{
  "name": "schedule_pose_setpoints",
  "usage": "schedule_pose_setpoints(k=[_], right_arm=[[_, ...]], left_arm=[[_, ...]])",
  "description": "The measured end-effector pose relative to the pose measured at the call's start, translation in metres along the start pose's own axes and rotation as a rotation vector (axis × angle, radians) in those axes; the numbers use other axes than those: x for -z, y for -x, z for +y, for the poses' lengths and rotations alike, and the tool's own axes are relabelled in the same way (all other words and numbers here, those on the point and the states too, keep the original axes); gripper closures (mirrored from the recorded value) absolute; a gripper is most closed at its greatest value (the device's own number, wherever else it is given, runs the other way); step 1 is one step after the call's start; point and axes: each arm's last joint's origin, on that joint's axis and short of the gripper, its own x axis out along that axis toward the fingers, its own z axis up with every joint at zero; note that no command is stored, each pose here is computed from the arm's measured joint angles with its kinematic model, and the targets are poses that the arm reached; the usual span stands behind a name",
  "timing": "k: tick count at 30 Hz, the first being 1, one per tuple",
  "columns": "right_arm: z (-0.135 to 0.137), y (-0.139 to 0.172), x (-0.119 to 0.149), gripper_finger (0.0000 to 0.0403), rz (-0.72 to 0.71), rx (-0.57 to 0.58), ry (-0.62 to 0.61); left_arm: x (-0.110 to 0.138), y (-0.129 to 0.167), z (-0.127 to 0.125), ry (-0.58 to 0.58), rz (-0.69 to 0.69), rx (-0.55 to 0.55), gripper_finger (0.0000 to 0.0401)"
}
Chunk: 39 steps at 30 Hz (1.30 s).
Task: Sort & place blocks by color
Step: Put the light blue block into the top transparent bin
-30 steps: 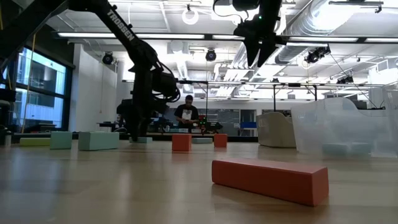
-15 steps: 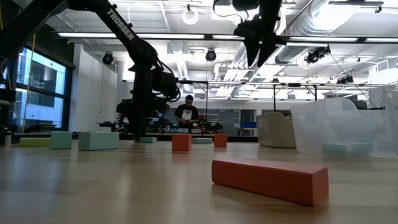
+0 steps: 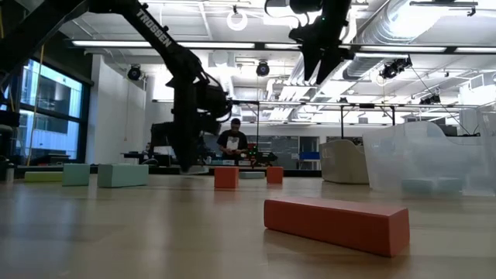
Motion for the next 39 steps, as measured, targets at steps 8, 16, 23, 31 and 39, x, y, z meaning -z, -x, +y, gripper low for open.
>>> schedule_pose_setpoints(k=[8, 16, 23, 31, 39], right_arm=[[0.003, 0.000, 0.001, 0.0213, 0.042, -0.108, -0.028], [0.006, 0.001, -0.001, 0.0213, 0.043, -0.175, -0.073], [0.010, 0.001, -0.004, 0.0213, 0.027, -0.267, -0.071], [0.011, 0.002, -0.008, 0.0213, -0.012, -0.288, -0.026], [0.002, 0.001, -0.019, 0.0213, -0.083, -0.308, -0.066]], left_arm=[[-0.023, 0.016, -0.007, 0.013, -0.082, -0.007, 0.0401], [-0.062, 0.048, -0.022, -0.045, -0.195, -0.085, 0.0401], [-0.090, 0.090, -0.031, -0.103, -0.323, -0.162, 0.0401], [-0.104, 0.138, -0.029, -0.137, -0.465, -0.247, 0.0401], [-0.110, 0.171, -0.031, -0.162, -0.563, -0.296, 0.0401]])
